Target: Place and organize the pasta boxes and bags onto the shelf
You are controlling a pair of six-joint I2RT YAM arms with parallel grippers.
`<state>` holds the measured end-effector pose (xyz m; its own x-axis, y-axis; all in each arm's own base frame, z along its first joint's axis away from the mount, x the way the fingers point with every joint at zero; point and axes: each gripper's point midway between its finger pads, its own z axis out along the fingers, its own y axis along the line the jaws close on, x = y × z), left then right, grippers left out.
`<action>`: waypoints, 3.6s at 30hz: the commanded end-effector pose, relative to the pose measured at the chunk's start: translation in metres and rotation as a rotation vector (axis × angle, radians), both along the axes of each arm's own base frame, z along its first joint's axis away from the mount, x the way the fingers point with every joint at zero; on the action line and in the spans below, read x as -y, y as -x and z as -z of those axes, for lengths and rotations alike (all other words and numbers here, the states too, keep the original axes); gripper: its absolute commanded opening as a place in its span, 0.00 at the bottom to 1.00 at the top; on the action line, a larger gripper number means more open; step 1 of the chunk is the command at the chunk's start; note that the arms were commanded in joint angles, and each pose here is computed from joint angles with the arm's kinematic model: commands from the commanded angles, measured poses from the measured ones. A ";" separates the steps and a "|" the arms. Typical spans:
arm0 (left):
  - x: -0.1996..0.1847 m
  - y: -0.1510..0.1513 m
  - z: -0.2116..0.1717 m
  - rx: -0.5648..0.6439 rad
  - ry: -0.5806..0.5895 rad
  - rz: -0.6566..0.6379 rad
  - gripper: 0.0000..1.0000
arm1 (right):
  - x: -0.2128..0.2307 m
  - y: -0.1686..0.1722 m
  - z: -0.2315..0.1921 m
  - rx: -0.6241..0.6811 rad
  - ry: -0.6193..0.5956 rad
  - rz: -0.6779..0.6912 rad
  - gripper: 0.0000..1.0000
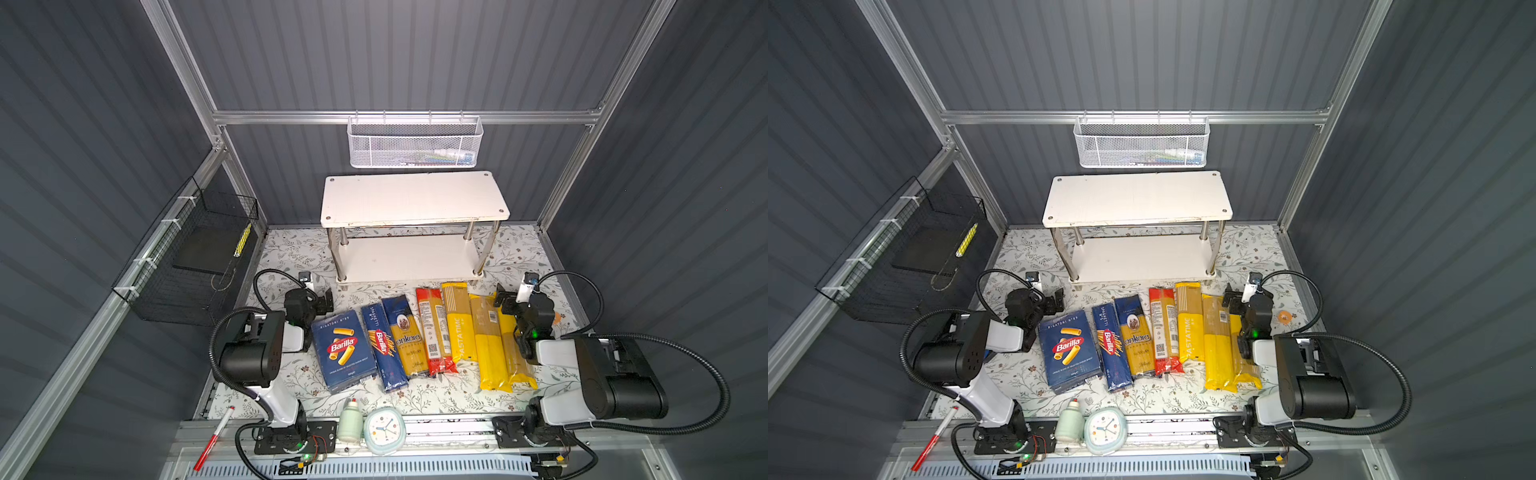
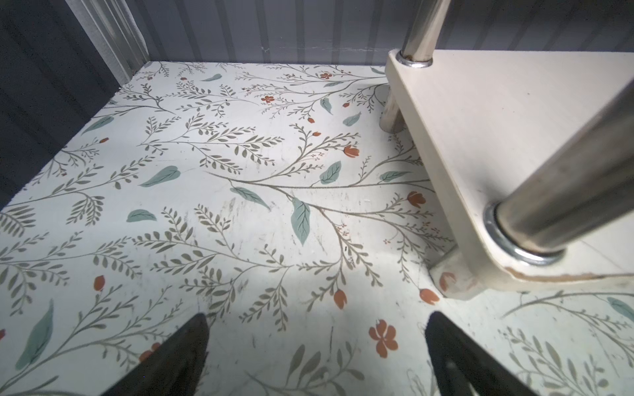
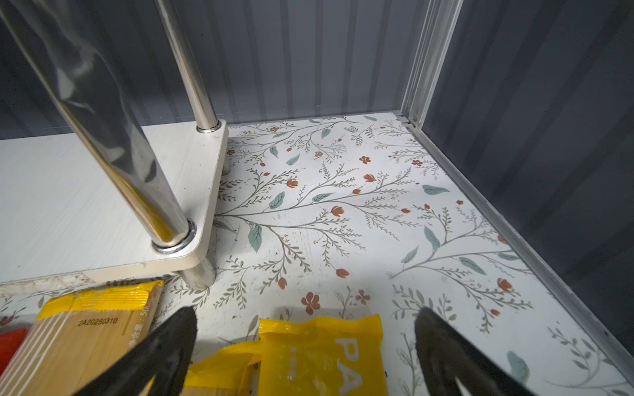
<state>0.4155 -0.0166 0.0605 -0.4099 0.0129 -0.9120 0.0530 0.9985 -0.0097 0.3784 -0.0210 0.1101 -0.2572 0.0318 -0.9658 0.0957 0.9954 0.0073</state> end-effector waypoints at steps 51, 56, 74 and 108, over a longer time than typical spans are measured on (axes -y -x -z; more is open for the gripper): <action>-0.003 -0.003 -0.002 0.006 -0.025 -0.005 0.99 | 0.000 -0.009 -0.008 0.012 -0.032 -0.023 0.99; -0.012 -0.007 -0.013 0.002 -0.023 -0.063 0.99 | 0.001 -0.008 -0.009 0.012 -0.047 -0.038 0.99; 0.027 0.022 -0.105 -0.036 0.155 0.077 0.99 | -0.034 0.024 -0.083 -0.223 -0.193 -0.089 0.94; 0.090 0.077 -0.078 -0.044 0.255 0.383 0.99 | -0.160 0.078 0.006 -0.721 -0.180 -0.194 0.77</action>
<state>0.3356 -0.1010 0.1311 -0.5031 -0.0725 -0.8612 0.3700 0.8825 -0.2904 0.2878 0.1307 0.0947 -0.8549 0.0430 -0.5170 -0.0399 0.9882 0.1481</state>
